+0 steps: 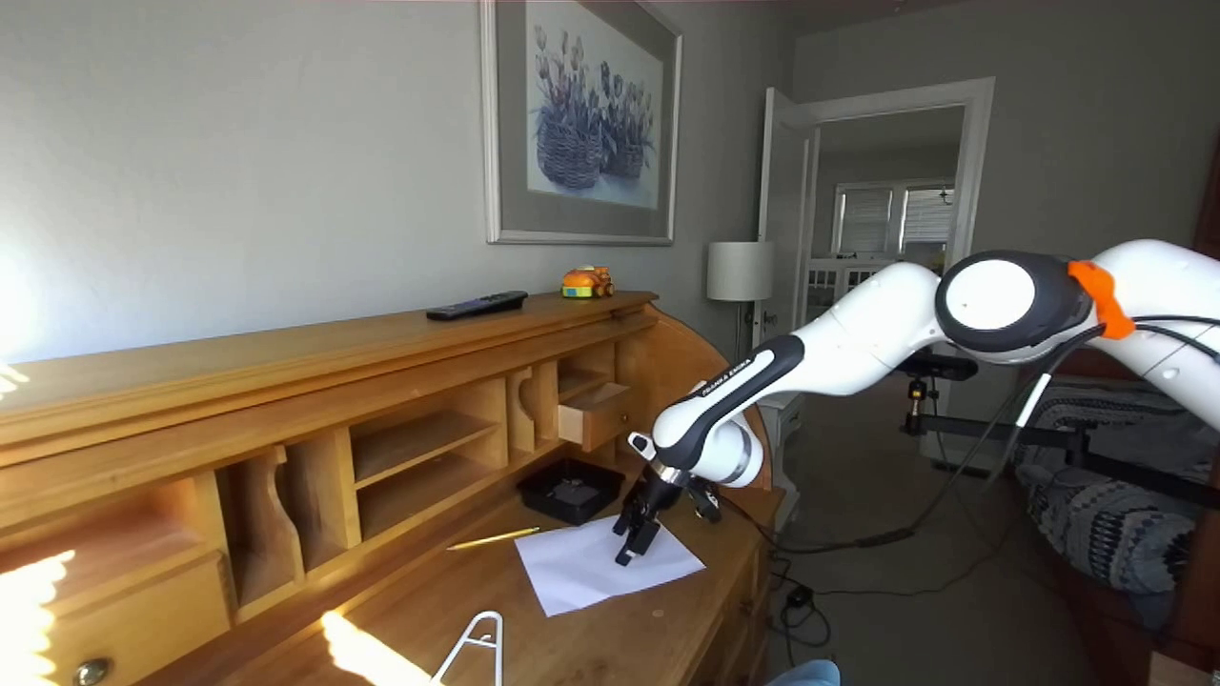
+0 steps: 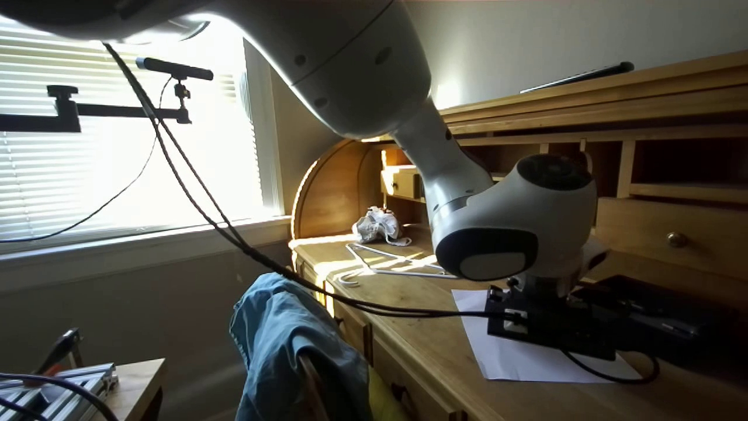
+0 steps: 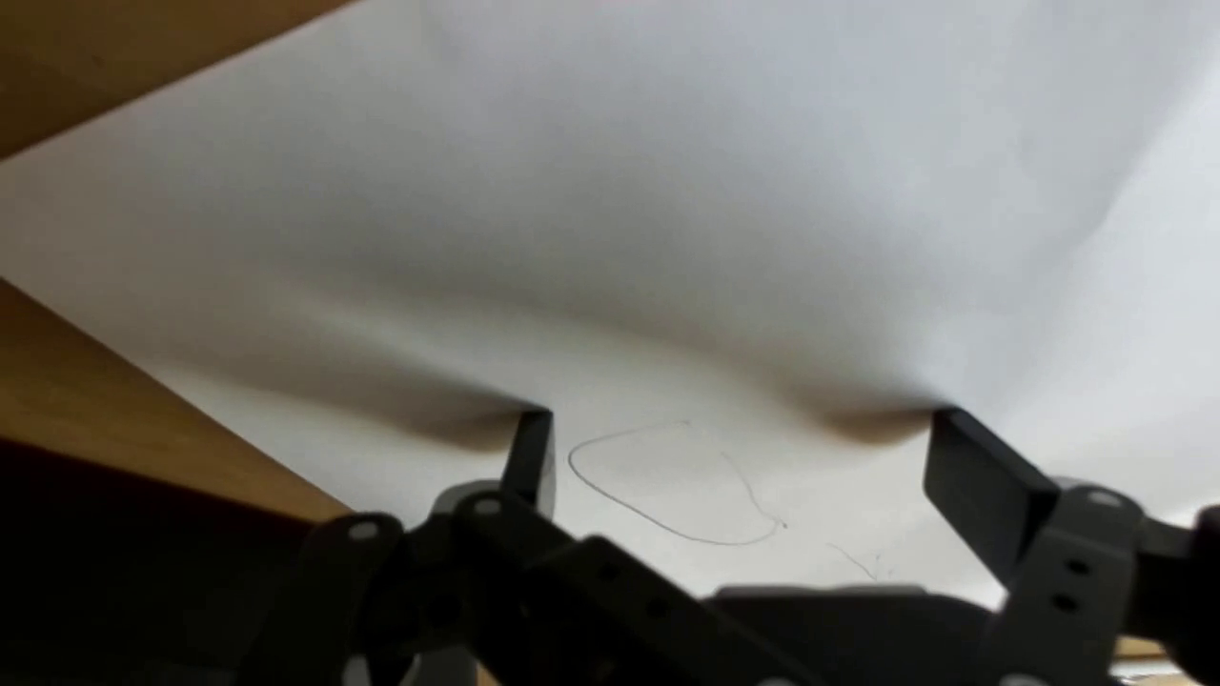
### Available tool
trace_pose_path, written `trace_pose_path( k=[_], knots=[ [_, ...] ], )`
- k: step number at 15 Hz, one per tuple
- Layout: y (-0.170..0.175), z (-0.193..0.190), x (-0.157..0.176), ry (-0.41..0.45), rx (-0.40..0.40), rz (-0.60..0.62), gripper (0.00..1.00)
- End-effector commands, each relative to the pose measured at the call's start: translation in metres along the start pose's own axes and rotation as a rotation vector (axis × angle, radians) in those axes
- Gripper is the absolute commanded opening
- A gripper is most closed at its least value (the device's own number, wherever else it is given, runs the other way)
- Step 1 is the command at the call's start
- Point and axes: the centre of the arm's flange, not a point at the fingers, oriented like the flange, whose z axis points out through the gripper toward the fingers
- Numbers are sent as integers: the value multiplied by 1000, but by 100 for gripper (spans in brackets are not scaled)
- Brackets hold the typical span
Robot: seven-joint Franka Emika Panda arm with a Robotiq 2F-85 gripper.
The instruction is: Move the paper to the left
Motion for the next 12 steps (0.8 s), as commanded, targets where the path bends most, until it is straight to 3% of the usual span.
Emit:
trace_pose_path(
  k=[1,7,12],
  knots=[
    [-43,-14,-3,-66,-80,41,100],
    [-97,-18,2,-124,-133,271,100],
    [-125,-8,14,-79,-195,513,100]
  ],
)
